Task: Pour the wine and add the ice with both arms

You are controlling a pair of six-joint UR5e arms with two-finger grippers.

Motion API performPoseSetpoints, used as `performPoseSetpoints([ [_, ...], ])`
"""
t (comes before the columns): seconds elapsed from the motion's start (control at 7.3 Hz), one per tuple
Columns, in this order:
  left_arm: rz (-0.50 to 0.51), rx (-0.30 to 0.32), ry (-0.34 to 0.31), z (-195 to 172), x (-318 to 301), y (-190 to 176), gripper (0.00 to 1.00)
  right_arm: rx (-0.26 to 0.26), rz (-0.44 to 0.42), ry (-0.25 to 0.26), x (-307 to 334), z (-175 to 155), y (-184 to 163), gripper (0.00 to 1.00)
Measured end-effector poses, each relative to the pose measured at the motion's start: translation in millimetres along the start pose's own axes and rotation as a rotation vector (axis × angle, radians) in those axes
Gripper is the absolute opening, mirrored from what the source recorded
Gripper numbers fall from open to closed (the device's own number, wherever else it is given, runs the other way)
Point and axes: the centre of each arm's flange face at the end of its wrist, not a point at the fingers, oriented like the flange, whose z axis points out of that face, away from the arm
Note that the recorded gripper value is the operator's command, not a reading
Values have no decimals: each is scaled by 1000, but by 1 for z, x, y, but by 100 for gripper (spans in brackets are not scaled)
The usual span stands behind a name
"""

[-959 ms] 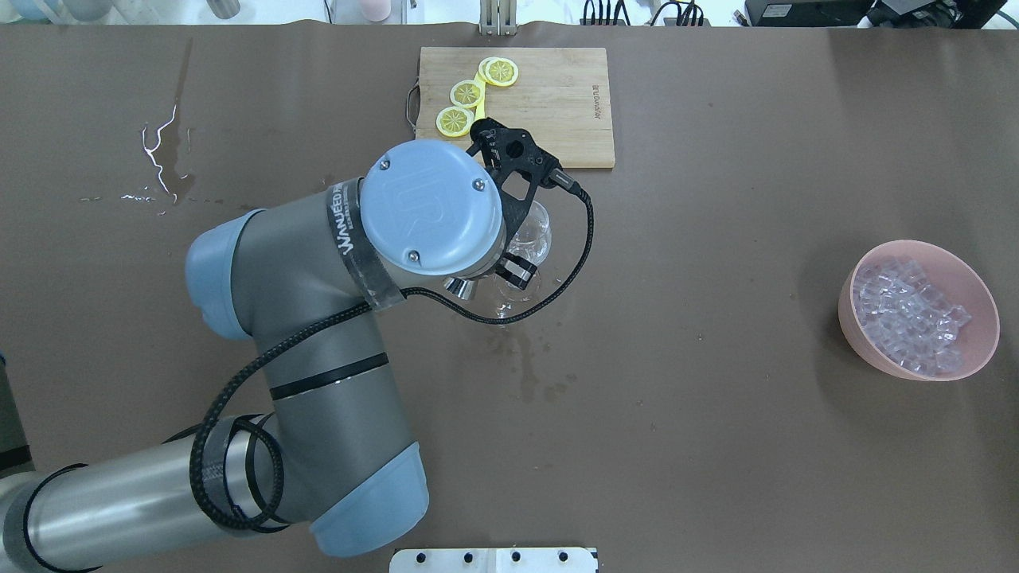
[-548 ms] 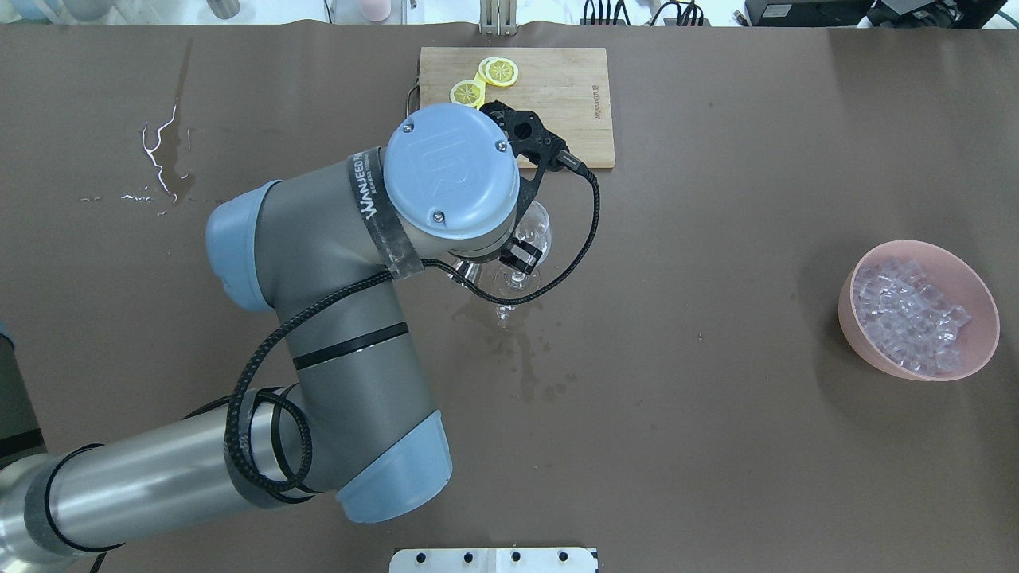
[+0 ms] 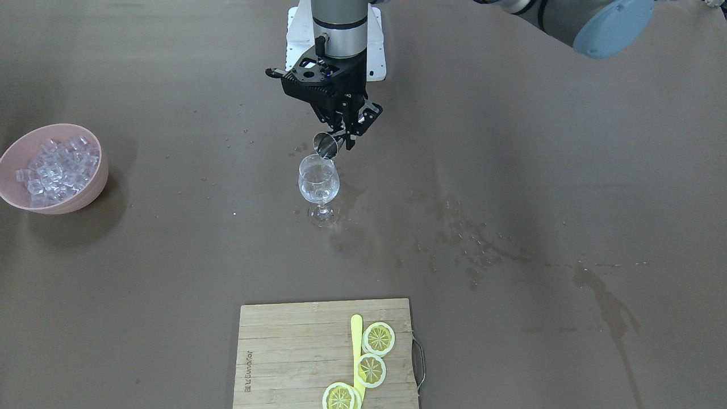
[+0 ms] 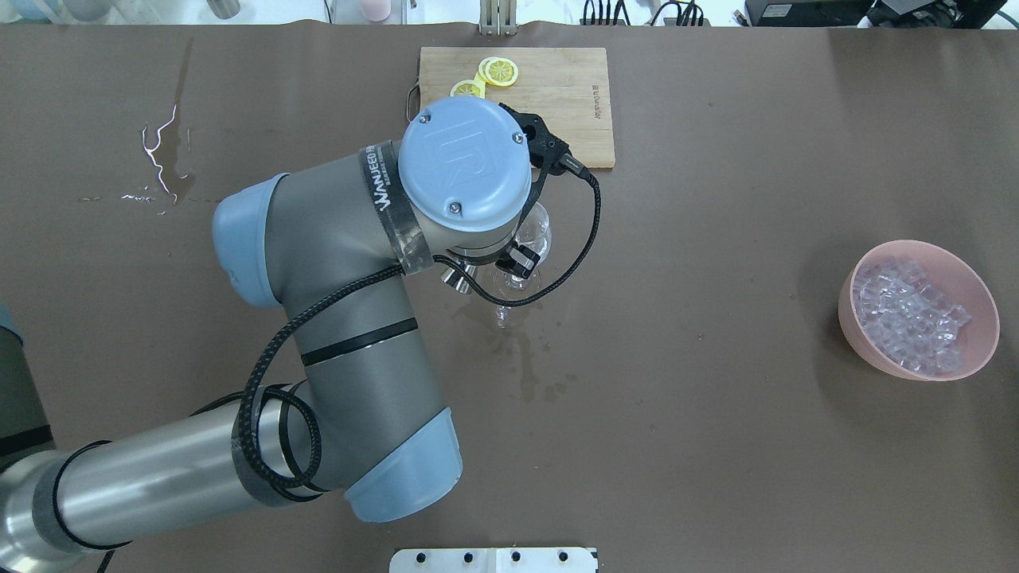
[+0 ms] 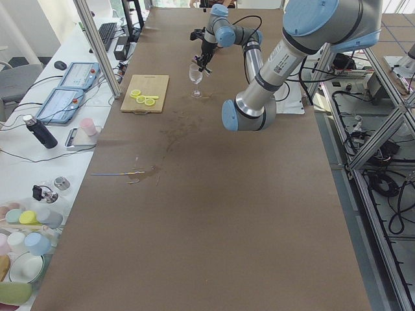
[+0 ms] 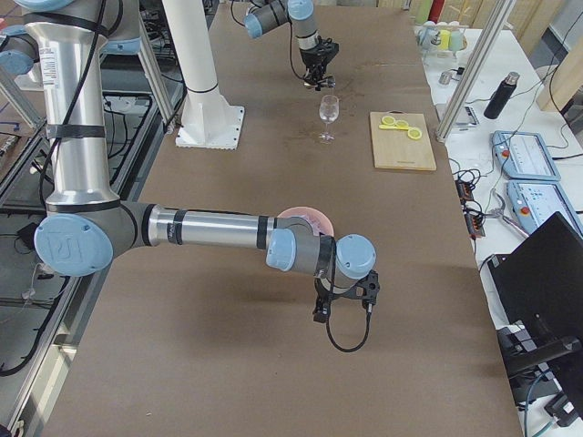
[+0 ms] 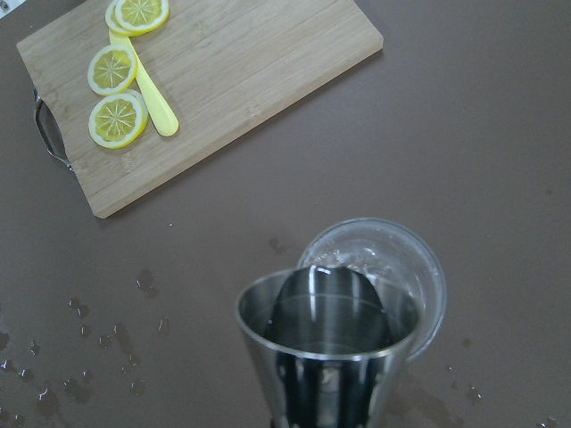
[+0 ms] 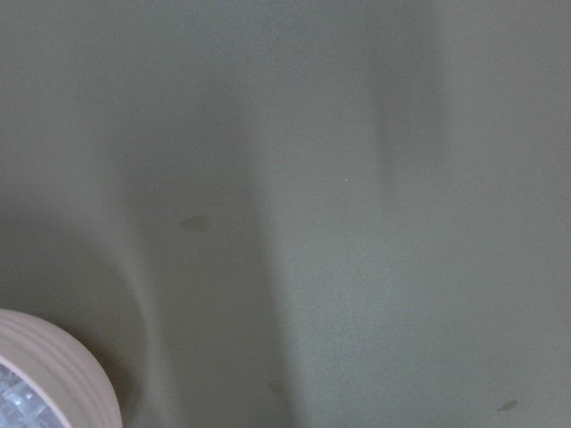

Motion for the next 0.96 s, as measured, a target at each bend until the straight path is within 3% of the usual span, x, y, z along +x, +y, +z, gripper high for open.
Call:
performPoseSetpoints([
  [0.55,55,-115,-62,-32,10,-12,0,-1,1,1,1,1,0,100],
  [0.96,52,-184,-96,-35,7,-43,0,-2,1,0,1,1,0,100],
])
